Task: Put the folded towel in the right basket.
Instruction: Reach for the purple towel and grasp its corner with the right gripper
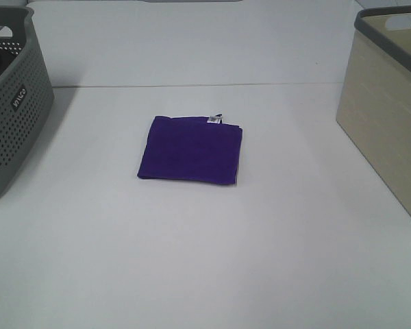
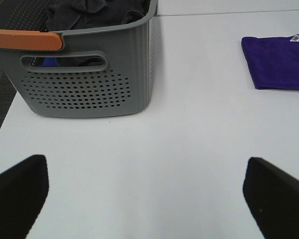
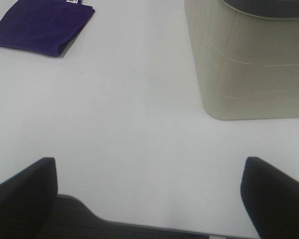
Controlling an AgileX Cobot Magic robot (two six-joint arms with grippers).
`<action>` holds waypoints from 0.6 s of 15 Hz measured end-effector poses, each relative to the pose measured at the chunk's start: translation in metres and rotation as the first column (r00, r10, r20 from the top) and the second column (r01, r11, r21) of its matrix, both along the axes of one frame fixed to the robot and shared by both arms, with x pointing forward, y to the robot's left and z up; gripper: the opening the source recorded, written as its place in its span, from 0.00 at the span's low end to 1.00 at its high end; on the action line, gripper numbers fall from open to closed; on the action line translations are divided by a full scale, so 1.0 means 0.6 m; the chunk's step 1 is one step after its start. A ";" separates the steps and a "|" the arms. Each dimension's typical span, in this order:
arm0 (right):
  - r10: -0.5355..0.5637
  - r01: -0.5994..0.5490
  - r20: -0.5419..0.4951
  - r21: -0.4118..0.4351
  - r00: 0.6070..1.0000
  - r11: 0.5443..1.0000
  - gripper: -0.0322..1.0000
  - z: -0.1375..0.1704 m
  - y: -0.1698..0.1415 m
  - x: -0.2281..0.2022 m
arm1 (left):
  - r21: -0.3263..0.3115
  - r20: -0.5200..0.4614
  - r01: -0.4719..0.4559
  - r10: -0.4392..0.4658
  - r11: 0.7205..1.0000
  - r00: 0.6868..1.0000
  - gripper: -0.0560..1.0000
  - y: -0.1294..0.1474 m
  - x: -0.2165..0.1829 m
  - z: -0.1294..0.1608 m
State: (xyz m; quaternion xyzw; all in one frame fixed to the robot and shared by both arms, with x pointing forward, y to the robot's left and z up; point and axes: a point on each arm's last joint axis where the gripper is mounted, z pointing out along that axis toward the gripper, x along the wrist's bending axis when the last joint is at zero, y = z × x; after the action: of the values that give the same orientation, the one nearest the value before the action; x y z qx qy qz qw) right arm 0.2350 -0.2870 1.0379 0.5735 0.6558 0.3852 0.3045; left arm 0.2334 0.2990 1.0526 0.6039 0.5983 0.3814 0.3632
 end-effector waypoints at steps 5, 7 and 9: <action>0.000 0.000 0.000 0.000 1.000 1.000 0.96 0.000 0.000 0.000 | 0.000 0.000 0.000 0.000 1.000 1.000 0.99 0.000 0.000 0.000; 0.000 0.000 0.000 0.000 1.000 1.000 0.96 0.000 0.000 0.000 | 0.000 0.000 0.000 0.000 1.000 1.000 0.99 0.000 0.000 0.000; 0.000 0.000 0.000 0.000 1.000 1.000 0.96 0.000 0.000 0.000 | 0.000 0.000 0.000 0.000 1.000 1.000 0.99 0.000 0.000 0.000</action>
State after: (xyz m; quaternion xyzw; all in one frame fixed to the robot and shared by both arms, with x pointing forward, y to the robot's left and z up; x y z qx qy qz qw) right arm 0.2350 -0.2870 1.0379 0.5735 0.6558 0.3852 0.3045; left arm 0.2334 0.2990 1.0526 0.6039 0.5983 0.3814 0.3632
